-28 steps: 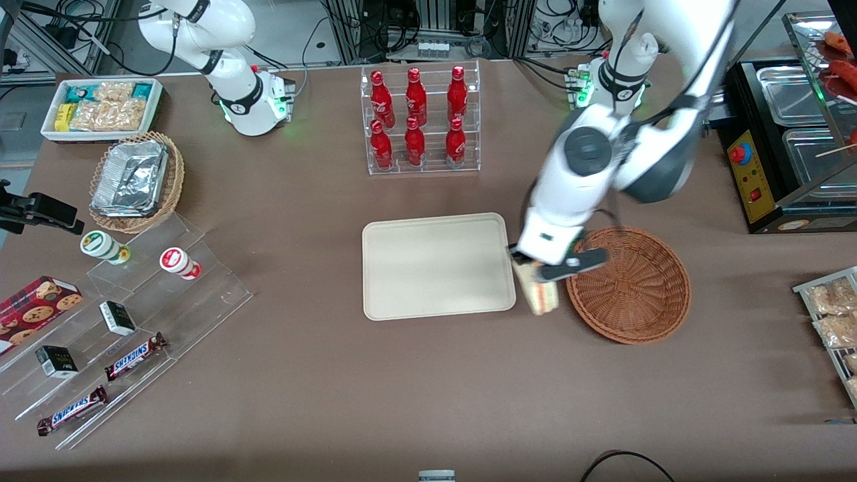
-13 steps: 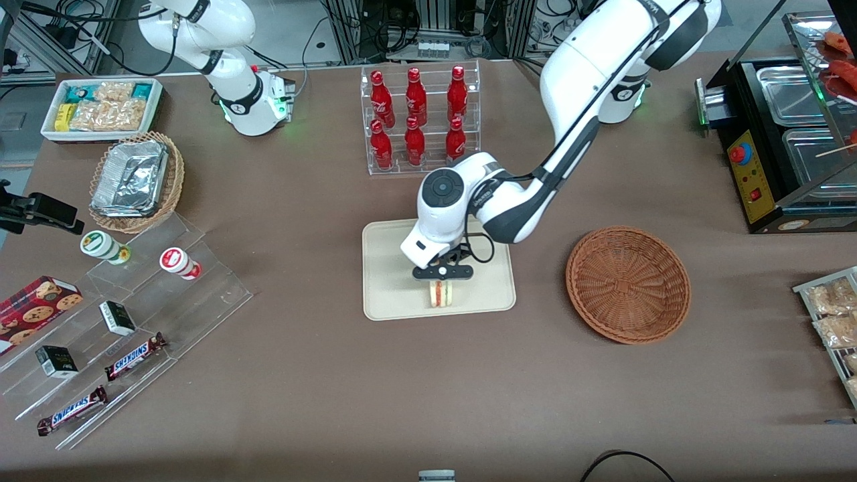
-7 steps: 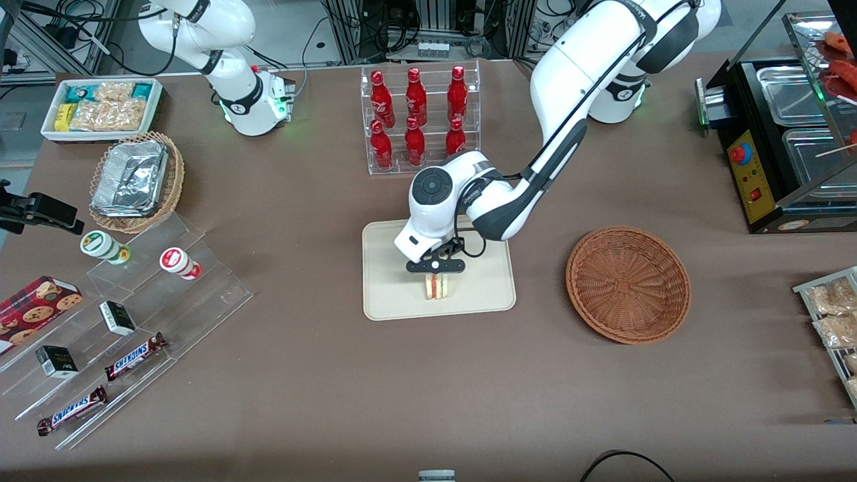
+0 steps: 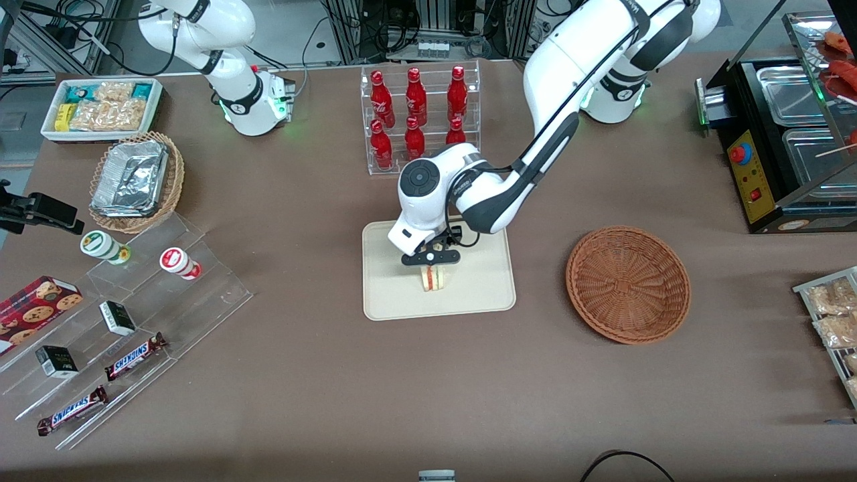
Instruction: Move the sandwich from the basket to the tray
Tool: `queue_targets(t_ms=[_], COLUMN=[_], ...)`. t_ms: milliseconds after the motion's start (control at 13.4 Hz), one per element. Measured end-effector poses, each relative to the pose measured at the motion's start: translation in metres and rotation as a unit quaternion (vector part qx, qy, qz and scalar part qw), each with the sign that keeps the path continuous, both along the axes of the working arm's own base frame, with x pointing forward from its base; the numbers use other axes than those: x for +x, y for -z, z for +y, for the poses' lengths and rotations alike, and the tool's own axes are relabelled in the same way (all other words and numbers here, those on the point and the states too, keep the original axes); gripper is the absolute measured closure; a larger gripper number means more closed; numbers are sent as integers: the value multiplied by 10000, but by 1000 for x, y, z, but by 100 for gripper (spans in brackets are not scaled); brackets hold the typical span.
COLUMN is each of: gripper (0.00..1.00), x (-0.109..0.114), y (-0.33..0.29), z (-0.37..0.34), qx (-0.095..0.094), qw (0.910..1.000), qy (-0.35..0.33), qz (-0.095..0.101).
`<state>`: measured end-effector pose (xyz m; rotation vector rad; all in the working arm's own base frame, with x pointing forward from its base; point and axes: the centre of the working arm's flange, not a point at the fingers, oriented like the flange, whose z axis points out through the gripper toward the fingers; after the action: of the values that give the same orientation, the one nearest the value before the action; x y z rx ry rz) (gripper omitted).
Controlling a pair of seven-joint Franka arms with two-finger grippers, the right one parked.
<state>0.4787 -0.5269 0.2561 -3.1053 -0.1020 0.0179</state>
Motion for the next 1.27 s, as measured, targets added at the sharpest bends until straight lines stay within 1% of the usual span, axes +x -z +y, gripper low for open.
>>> queue_targets(t_ms=[75,150,224,374,523,598,748,972,1121,1196,1271], gripper=[7,0,0,0,0,0,0,0,0,0,0], x=[1,3,5,19,31,38,50,57,61,64,67], y=[-18,-40,-65,-119,-169,-191,-227,-267,-281,-286,-292], z=[2,6,11,35,66,84,127,180,202,213,227], qx=[66,134,183,206,227,265,437,665,712,694,666], qw=[10000,9999,9996,9985,9965,9950,9908,9837,9803,9804,9822], qy=[-27,-67,-129,-370,-662,-821,-1178,-1602,-1777,-1790,-1724], qz=[-31,-83,-166,-351,-459,-505,-504,-468,-483,-451,-329])
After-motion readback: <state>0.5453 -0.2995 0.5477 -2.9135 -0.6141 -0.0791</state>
